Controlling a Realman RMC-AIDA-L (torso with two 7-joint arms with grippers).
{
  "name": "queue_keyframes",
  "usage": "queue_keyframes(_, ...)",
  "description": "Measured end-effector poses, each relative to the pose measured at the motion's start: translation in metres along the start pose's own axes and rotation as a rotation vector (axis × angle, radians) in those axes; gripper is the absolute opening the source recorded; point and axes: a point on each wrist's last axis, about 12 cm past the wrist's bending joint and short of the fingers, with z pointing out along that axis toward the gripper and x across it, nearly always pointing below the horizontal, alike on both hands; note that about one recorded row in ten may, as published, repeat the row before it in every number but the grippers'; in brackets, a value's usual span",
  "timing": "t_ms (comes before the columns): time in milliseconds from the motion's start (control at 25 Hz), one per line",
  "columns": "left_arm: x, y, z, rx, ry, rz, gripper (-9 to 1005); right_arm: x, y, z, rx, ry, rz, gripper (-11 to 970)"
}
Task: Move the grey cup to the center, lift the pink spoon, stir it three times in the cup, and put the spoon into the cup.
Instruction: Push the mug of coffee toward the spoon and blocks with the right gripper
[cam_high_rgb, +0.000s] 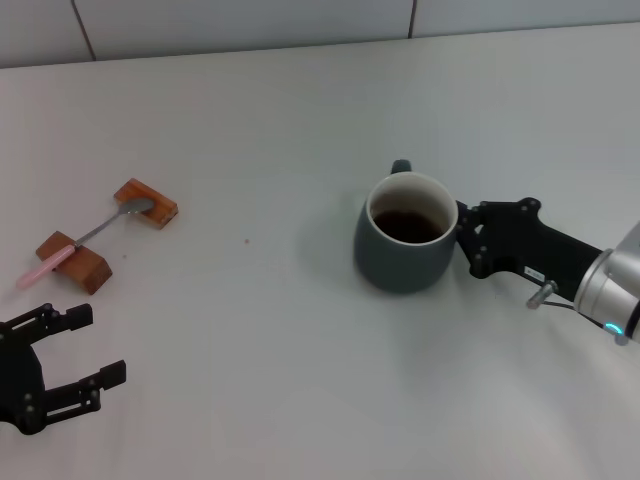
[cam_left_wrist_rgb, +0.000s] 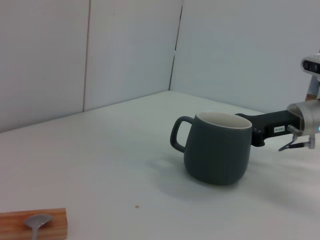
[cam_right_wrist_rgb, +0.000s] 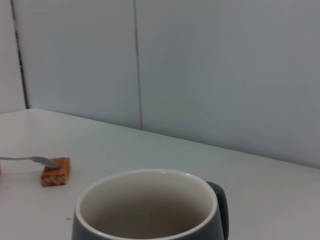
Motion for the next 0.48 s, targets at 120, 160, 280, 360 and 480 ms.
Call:
queue_keyframes(120, 0.000, 0.000, -0.003, -0.002, 0.000, 0.003, 802, -0.006, 0.005, 0.011, -0.034, -0.004, -0.002, 27)
queue_keyframes(160, 0.000, 0.000, -0.003, -0.002, 0.000, 0.003, 802, -0.006, 0.005, 0.011, -0.034, -0.004, -0.002, 27)
queue_keyframes(280, -0.001, -0.001, -0.005, -0.005, -0.004, 0.003, 802, -0.012, 0.011, 0.026, -0.062, -0.001, 0.001, 27)
queue_keyframes(360, -0.001, -0.001, -0.006, -0.004, -0.007, 0.004, 801, -0.017, 0.014, 0.035, -0.081, 0.002, 0.002, 28)
queue_keyframes(480, -0.001, -0.001, -0.008, -0.005, -0.011, 0.004, 801, -0.025, 0.022, 0.050, -0.111, 0.005, 0.004, 29)
